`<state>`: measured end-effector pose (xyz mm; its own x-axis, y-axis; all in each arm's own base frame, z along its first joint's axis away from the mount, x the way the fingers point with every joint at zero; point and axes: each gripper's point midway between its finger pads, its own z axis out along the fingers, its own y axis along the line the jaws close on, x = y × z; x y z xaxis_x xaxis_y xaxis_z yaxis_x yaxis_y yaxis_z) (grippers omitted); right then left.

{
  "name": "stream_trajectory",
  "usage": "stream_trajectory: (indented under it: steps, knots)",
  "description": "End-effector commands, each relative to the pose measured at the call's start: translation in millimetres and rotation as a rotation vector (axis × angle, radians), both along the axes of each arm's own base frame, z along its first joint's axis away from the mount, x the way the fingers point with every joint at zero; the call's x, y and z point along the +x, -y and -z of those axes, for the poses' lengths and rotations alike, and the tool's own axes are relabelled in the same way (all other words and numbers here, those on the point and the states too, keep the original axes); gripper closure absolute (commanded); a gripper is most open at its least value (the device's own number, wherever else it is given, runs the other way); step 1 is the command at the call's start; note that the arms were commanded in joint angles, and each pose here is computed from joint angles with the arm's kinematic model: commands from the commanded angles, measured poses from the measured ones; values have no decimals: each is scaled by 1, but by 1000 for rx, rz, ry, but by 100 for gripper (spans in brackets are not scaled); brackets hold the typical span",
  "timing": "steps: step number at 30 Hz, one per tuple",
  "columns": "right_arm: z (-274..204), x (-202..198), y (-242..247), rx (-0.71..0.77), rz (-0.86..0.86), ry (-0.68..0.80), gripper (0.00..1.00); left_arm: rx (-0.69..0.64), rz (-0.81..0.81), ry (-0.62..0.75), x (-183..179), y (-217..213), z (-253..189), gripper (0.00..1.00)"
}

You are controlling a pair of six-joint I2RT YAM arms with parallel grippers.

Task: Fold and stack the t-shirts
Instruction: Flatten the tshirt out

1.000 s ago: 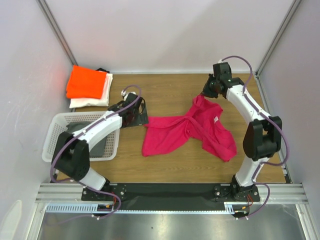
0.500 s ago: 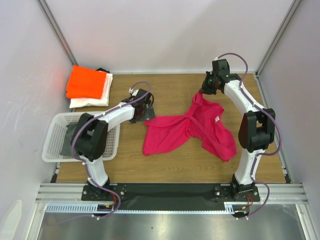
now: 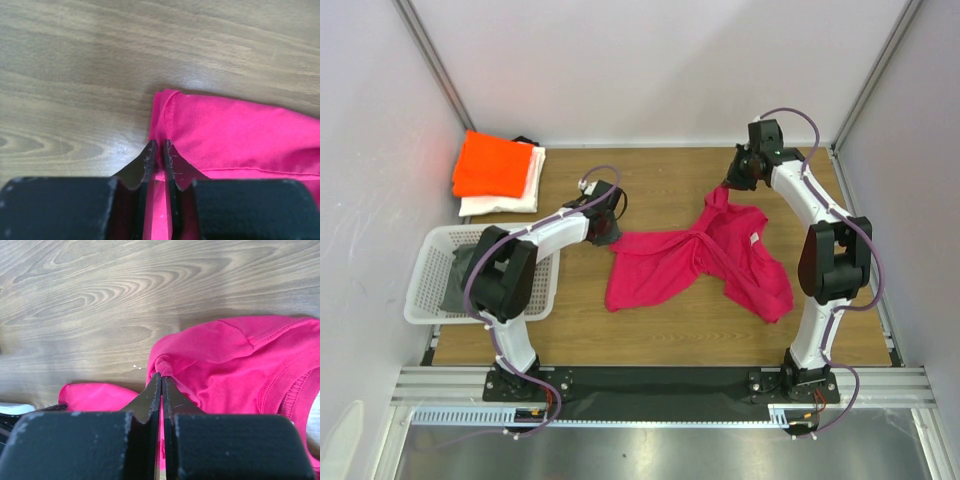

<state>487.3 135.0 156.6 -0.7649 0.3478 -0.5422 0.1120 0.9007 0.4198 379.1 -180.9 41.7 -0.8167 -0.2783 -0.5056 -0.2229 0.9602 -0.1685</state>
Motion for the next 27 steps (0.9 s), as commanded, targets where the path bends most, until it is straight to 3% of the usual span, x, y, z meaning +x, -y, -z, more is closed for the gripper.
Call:
stream_trajectory:
  steps: [1, 2, 5, 8, 10, 13, 14, 19, 27]
  knots:
    - [-24, 3, 9, -6, 17, 62, 100, -54, 0, 66, 15, 8, -17, 85]
    - [-25, 3, 9, -6, 19, 65, 100, -55, 5, 63, 15, 8, -17, 84]
    - [-25, 2, 11, -4, 21, 63, 100, -64, 24, 67, 11, 9, -18, 62]
    - [-24, 1, 10, 4, 21, 58, 100, -57, 38, 53, 7, 8, -14, 56]
    - [-22, 0, 9, 8, 21, 54, 100, -57, 45, 42, 4, 8, -11, 59]
    - [-22, 0, 9, 11, 23, 53, 100, -68, 50, 47, 4, 10, -11, 85]
    - [-22, -1, 9, 10, 24, 54, 100, -70, 48, 49, 5, 10, -11, 100]
    - [-38, 3, 15, 3, 29, 88, 100, -55, 56, 134, 19, 8, -42, 99]
    - [-97, 13, 35, 32, 59, 213, 100, -51, 178, 541, 34, -3, -200, 100]
